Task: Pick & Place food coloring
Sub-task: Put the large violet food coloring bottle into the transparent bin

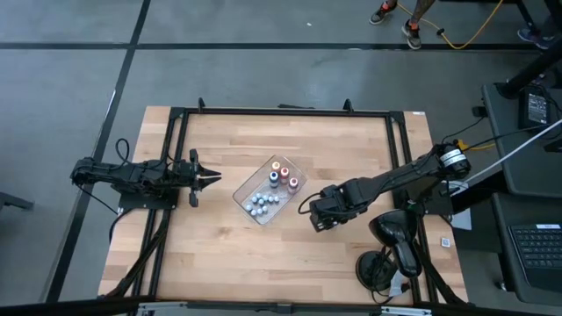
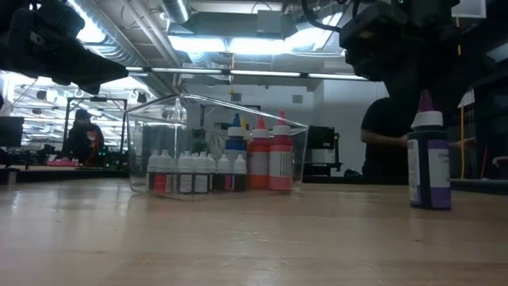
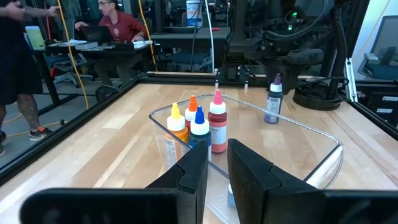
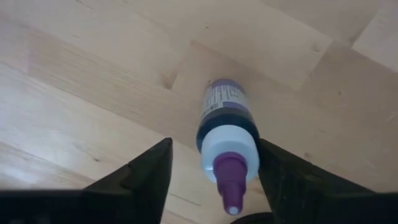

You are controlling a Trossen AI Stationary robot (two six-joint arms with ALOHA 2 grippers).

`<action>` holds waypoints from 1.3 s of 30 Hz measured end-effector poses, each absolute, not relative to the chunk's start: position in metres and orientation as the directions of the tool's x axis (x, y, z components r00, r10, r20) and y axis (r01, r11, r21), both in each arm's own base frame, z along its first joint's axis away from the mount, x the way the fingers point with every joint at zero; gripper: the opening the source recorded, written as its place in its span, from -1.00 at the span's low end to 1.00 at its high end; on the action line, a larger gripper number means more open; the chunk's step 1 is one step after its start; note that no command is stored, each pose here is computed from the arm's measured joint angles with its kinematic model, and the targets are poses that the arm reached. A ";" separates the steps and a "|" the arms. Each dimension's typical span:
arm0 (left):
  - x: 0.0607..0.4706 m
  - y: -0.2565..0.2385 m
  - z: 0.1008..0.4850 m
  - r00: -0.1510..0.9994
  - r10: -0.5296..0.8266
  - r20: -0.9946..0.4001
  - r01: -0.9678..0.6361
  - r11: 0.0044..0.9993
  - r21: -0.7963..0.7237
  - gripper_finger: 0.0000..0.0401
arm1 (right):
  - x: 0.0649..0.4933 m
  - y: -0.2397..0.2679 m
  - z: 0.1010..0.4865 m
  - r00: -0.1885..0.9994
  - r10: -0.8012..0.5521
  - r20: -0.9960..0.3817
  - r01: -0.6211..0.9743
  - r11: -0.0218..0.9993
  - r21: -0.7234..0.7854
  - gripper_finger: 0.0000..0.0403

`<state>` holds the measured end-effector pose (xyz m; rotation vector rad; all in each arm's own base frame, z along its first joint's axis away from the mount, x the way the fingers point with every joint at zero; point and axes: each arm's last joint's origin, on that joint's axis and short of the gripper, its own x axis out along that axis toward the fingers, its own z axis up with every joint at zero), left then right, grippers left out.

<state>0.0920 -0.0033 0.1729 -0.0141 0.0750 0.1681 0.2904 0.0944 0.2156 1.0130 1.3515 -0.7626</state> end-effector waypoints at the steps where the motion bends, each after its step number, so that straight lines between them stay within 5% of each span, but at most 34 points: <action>1: 0.092 -0.003 0.173 0.983 0.166 -0.075 -0.167 0.986 -0.008 -0.71 | 0.290 0.094 0.216 0.103 0.115 -0.988 0.905 0.402 0.141 0.11; 10: 0.092 -0.003 0.173 0.983 0.167 -0.075 -0.168 0.986 -0.008 -0.71 | 0.294 0.094 0.221 0.117 0.110 -0.987 0.869 0.470 0.156 -0.40; 25: 0.092 -0.003 0.173 0.983 0.167 -0.076 -0.168 0.986 -0.008 -0.72 | 0.335 0.060 0.304 0.152 0.071 -0.986 0.600 0.786 0.149 -0.40; 39: 0.092 -0.003 0.173 0.983 0.167 -0.076 -0.168 0.986 -0.008 -0.73 | 0.392 0.032 0.339 0.300 0.043 -0.953 0.292 0.947 0.135 -0.40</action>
